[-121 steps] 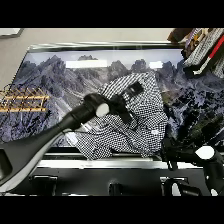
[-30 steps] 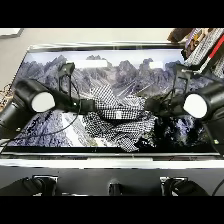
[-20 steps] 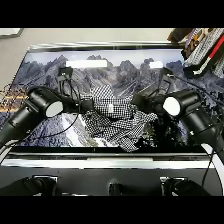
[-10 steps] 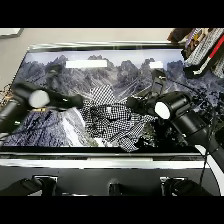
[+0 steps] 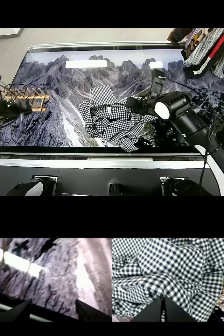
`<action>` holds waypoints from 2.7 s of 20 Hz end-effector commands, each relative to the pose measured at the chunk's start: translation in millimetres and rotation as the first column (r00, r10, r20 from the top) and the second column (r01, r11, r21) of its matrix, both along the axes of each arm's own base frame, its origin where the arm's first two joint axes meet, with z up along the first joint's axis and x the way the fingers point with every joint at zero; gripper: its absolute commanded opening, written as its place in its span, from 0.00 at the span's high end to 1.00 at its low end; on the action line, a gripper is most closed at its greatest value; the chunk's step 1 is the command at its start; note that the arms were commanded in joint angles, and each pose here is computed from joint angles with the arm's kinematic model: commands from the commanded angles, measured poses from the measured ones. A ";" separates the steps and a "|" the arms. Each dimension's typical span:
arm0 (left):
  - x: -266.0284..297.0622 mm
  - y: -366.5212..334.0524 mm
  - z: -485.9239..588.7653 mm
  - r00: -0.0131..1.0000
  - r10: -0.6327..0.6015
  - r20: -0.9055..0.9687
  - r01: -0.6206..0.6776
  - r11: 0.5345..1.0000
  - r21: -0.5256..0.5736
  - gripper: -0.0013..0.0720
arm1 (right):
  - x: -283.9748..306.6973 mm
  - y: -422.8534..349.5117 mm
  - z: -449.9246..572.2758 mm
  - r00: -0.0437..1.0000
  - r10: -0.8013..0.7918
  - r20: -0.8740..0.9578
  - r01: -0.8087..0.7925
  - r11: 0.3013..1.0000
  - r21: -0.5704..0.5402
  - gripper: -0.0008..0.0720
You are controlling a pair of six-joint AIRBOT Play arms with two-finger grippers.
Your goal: Fold the clothes and pants, and hang the long-sleeved shirts on hangers.
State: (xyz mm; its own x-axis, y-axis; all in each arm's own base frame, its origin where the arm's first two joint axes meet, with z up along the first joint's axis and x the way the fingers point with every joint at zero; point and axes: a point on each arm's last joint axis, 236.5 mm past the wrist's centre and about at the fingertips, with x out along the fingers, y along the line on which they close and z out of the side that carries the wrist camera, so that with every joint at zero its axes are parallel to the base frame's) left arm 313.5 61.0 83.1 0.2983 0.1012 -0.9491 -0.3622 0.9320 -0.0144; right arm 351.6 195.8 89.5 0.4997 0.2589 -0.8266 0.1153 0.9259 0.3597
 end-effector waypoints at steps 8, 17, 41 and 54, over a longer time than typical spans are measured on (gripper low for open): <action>-71.9 80.8 -87.4 0.976 0.093 -0.198 -0.084 0.995 0.054 0.00 | -2.0 -1.1 -2.0 1.000 0.002 -0.010 -0.002 1.000 -0.008 0.94; -66.0 69.1 -143.0 0.967 -0.197 -0.160 0.208 0.977 0.055 0.00 | -2.5 -3.8 -3.1 1.000 0.000 -0.013 -0.001 1.000 -0.021 0.94; -69.1 62.5 -204.6 0.955 -0.213 -0.208 0.217 0.976 -0.003 0.84 | -2.9 -3.7 -3.3 0.999 -0.025 -0.023 0.025 1.000 -0.006 0.94; -7.0 61.8 -135.9 0.988 -0.153 0.020 0.153 0.988 -0.001 0.96 | -9.2 -7.6 -7.9 0.998 -0.027 -0.054 0.025 0.999 -0.026 0.94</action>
State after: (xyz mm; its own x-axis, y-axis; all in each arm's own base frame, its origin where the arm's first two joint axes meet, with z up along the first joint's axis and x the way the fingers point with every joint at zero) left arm 280.4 127.0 -79.3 0.2261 0.0724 -0.9714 -0.1830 0.9826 0.0306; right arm 343.5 188.4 82.4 0.4653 0.2273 -0.8555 0.1561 0.9303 0.3320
